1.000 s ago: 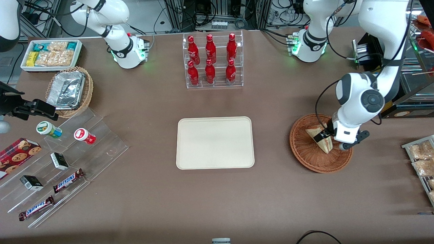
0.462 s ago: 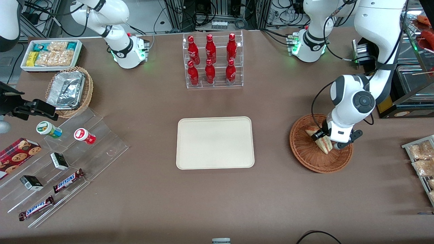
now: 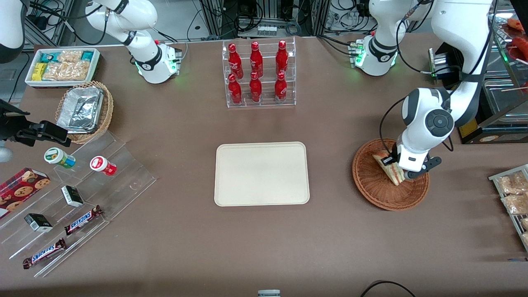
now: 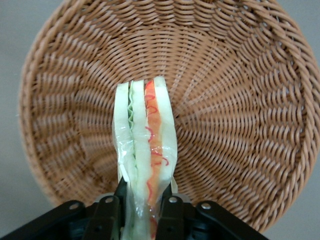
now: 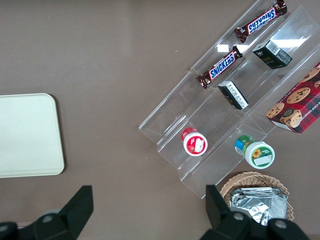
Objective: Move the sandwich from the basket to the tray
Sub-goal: 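Carry the sandwich with the left gripper over the cream tray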
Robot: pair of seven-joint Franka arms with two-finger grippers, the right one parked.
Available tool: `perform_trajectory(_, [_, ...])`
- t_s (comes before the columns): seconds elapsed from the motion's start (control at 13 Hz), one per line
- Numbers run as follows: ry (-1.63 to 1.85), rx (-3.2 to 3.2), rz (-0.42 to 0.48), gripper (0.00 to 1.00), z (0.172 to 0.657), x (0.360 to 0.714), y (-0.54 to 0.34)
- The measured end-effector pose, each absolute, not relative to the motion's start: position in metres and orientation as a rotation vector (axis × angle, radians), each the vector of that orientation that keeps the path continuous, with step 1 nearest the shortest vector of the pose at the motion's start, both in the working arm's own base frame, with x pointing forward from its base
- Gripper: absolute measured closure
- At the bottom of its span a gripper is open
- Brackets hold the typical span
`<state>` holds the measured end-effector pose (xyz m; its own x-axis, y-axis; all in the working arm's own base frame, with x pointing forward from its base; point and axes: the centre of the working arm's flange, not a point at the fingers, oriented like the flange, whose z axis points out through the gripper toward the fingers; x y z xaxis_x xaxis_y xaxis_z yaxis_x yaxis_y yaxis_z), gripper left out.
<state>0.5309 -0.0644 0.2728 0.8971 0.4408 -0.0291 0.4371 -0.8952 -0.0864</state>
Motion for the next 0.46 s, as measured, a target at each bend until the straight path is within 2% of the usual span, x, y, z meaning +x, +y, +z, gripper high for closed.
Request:
perform_trajectory(0.15, [-0.67, -2.972, 0.099, 0.85, 0.297, 0.532, -0.065])
perform_trajectory(0.46, [-0.531, -2.979, 0.124, 0.85, 0.367, 0.54, -0.099])
